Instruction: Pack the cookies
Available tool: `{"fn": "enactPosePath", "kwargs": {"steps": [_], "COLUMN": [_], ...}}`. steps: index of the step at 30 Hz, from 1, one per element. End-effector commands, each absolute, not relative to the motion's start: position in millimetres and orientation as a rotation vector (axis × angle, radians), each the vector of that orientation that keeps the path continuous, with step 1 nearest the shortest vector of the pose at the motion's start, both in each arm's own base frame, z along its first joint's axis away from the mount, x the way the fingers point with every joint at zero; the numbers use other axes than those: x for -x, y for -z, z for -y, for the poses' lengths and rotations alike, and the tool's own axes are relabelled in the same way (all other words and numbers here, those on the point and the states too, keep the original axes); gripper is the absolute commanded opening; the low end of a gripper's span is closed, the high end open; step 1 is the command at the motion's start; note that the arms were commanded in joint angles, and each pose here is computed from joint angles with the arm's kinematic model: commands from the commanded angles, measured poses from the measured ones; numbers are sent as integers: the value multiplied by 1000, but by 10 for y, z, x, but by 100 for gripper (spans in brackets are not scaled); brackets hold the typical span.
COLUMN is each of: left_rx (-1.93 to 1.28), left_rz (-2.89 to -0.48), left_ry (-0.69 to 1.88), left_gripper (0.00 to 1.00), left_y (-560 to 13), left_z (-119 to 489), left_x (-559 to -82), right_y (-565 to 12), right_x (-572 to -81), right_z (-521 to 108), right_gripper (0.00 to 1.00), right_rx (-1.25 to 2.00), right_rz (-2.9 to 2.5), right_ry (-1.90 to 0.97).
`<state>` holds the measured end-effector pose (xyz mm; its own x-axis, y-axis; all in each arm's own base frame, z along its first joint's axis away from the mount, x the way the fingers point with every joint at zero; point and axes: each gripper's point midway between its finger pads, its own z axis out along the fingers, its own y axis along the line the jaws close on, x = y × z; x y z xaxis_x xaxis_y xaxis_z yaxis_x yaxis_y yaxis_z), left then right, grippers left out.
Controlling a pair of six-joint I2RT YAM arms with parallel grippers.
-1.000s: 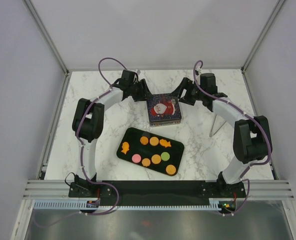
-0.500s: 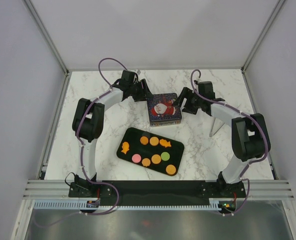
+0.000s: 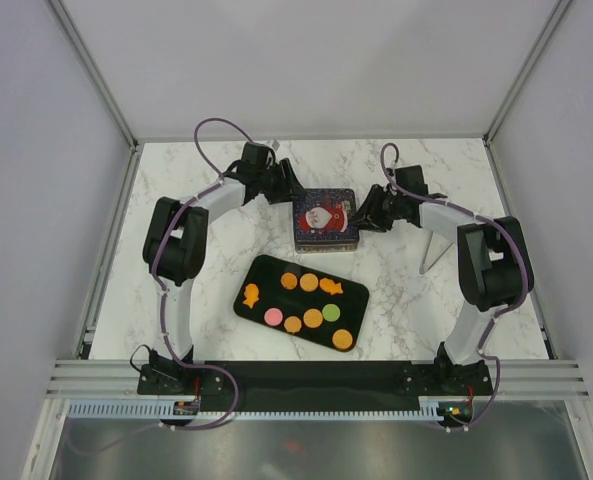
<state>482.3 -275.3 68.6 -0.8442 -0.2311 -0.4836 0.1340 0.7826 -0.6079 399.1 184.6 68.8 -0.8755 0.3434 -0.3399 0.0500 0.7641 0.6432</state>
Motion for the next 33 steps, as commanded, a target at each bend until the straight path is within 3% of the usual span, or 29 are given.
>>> {"fn": "enactPosePath", "kwargs": {"steps": [1, 9, 17, 29, 33], "left_rx": [126, 131, 133, 188, 199], "left_rz": [-2659, -2664, -2677, -2689, -2691], "left_ry": [681, 661, 647, 672, 688], "left_gripper": [57, 57, 57, 51, 48], "left_y": [-5, 55, 135, 198, 204], "left_z": [2526, 2518, 2512, 2512, 2524], "left_x": [-4379, -4331, -4274, -4173, -4133], "right_y": [-1122, -1325, -1564, -1383, -1340], "right_x": [-4169, -4185, -4257, -4424, -4505], "right_z": [-2118, -2232, -2268, -2148, -1993], "right_gripper": [40, 41, 57, 64, 69], "right_rx": [-281, -323, -360, -359, -350], "right_rz": [-2381, -2221, -2097, -2211, -2249], "right_ry": [-1241, -1561, -1729, -1461, -1249]}}
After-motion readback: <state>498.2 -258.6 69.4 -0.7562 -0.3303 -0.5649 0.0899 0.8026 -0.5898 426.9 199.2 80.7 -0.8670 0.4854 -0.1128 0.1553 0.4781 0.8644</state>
